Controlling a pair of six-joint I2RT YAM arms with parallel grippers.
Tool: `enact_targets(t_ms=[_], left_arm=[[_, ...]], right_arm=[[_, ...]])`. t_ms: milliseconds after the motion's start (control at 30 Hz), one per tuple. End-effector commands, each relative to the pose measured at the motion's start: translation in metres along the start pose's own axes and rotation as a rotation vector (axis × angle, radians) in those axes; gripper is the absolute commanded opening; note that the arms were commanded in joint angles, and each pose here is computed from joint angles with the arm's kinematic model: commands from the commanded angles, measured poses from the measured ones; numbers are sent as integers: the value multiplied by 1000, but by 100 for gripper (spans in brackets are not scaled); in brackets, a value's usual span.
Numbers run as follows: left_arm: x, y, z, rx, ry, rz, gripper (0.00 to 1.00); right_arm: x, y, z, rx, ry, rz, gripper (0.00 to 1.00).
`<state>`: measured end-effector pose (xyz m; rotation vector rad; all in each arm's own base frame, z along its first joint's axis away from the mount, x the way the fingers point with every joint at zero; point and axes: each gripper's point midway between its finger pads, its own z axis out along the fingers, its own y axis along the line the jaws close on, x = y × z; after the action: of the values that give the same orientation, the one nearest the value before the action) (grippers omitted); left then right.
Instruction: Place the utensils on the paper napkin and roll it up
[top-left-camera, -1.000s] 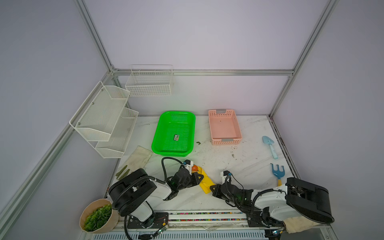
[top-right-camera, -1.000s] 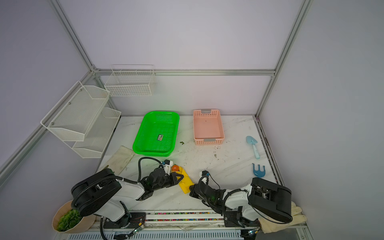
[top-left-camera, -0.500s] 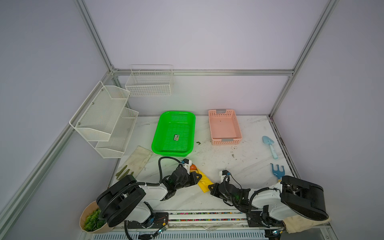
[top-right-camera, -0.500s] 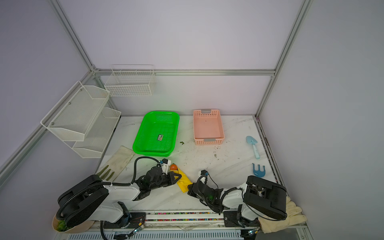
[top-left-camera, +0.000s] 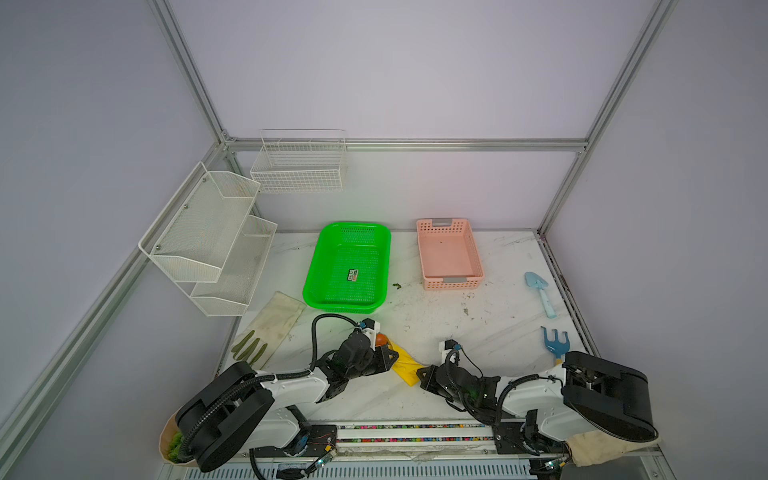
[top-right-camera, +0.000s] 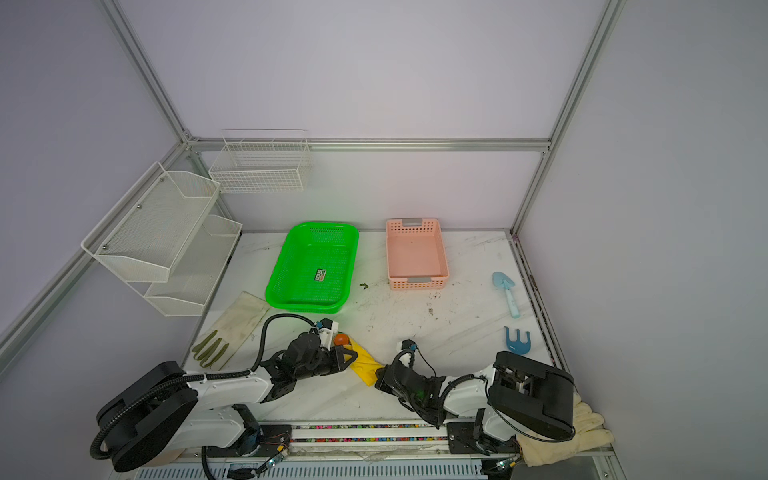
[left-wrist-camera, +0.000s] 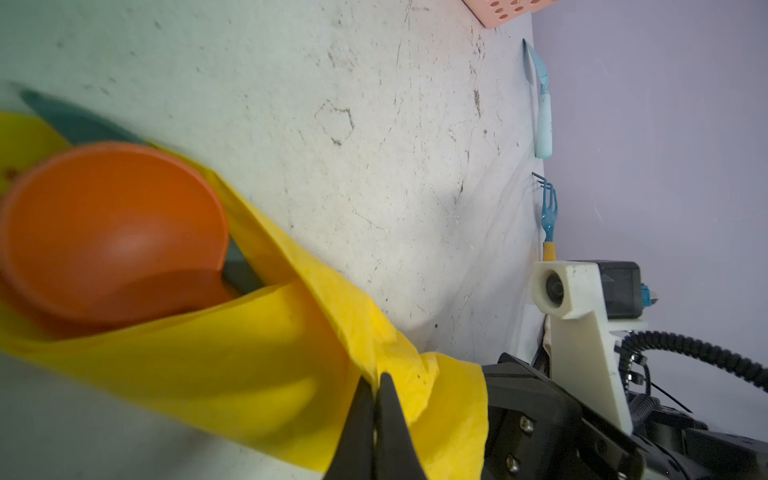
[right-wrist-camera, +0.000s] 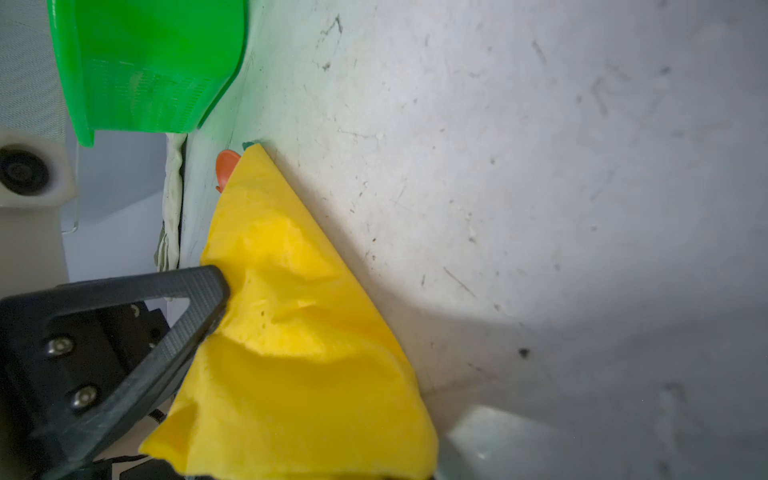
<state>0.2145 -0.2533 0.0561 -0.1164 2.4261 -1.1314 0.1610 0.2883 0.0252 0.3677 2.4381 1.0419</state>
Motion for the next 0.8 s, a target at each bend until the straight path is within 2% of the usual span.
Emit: enact_targets(t_ms=[0,467,767], left_arm=[[13,17,-3,-37,40,19,3],[19,42,2,-143,60,30,1],[22,49,2,-189,87,52,1]], right_arm=[[5,-38,0,142,13,-13,0],[2,-29,-4,133,15,-73,0],[-7,14,-45,24,57,-203,21]])
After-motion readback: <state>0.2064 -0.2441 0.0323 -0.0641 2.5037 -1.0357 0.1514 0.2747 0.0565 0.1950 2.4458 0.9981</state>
